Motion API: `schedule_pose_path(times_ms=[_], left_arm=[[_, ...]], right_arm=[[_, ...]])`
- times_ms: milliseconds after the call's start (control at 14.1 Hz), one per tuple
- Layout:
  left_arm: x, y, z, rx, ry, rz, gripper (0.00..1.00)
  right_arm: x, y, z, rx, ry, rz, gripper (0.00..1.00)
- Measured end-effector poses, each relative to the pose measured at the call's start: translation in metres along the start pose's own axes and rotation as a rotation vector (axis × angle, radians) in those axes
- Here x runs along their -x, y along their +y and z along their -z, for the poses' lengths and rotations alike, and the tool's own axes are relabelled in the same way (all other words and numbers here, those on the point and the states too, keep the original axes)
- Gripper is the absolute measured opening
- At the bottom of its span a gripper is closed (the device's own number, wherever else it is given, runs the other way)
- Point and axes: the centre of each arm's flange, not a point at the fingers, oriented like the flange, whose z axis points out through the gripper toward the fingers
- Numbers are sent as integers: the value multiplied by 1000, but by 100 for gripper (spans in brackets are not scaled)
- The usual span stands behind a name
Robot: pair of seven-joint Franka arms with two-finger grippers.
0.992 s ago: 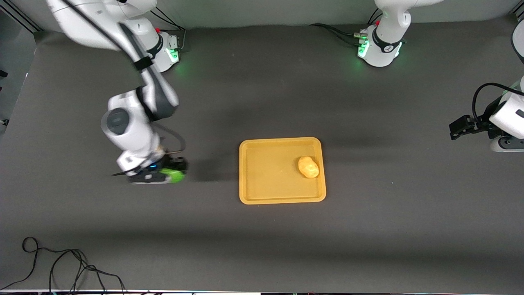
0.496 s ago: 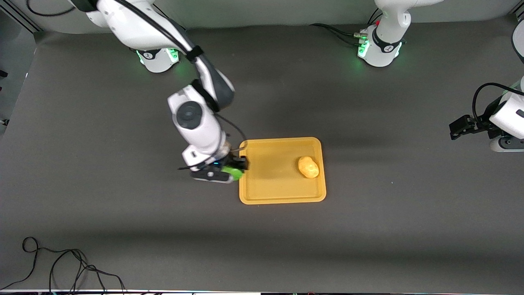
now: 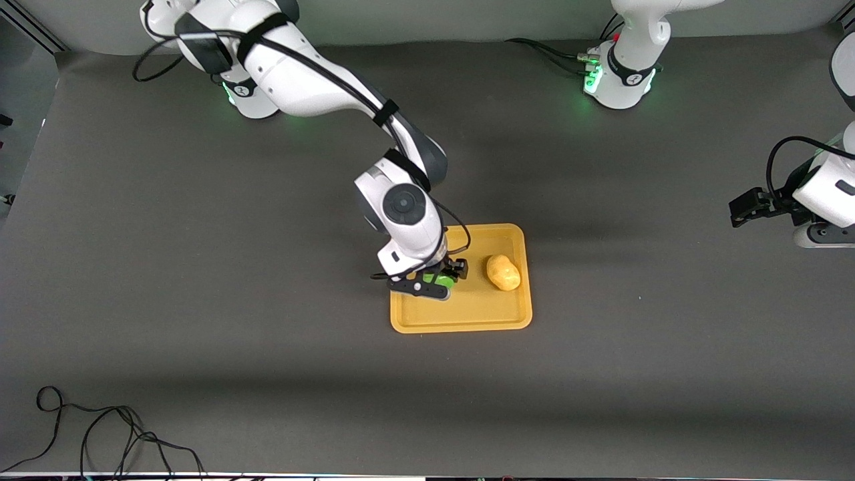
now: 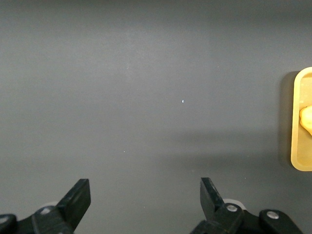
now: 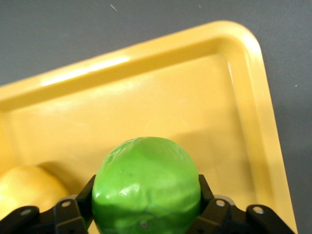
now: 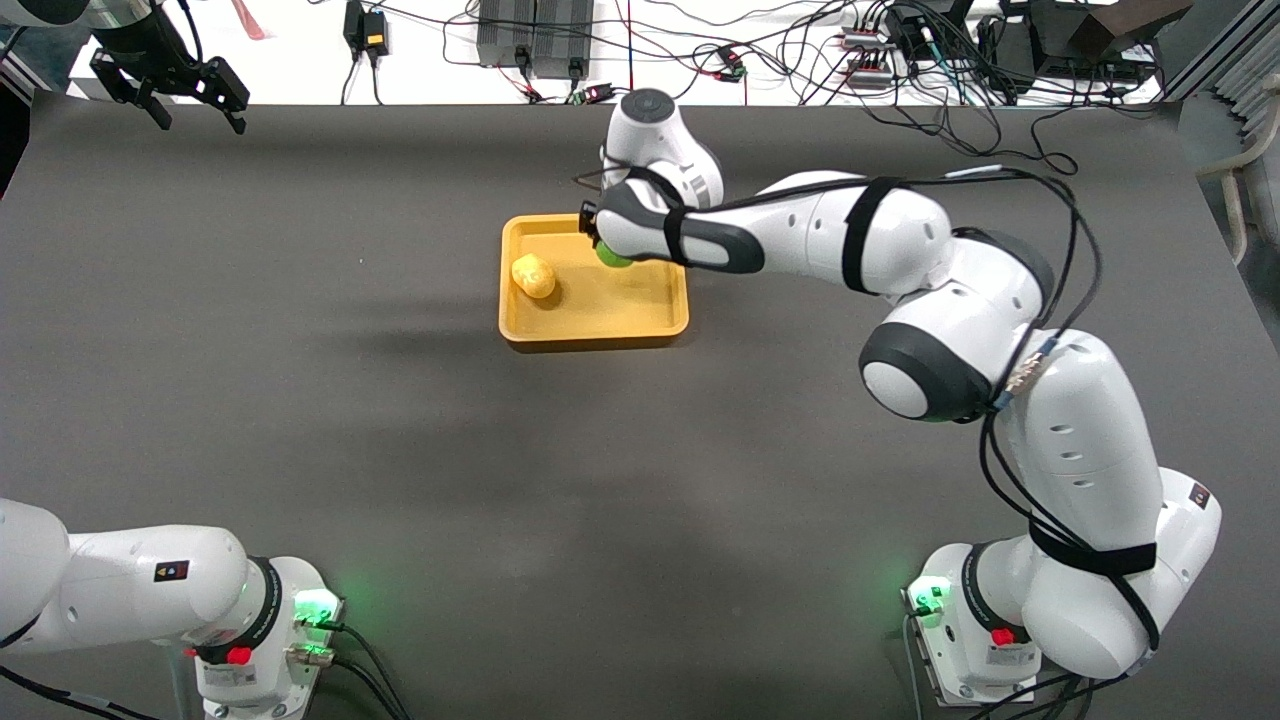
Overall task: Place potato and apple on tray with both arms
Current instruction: 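Lift the green apple with the right gripper and carry it over the tray, then lower the apple onto the tray beside the potato with the right gripper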
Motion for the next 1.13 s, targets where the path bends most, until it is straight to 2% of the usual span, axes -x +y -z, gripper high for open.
schedule_pose_path(times_ms=[213,638,1134], left_arm=[[0,1,-1,0,-2,-2,100],[3,2,-1,0,-5,-3,100],[3,2,-1,0,-4,-3,100]], right_arm=[[2,5,-19,32,-13,5,81],[4,0,-16,19,-6,-2,81],[23,-15,-28,19,-12,8,81]])
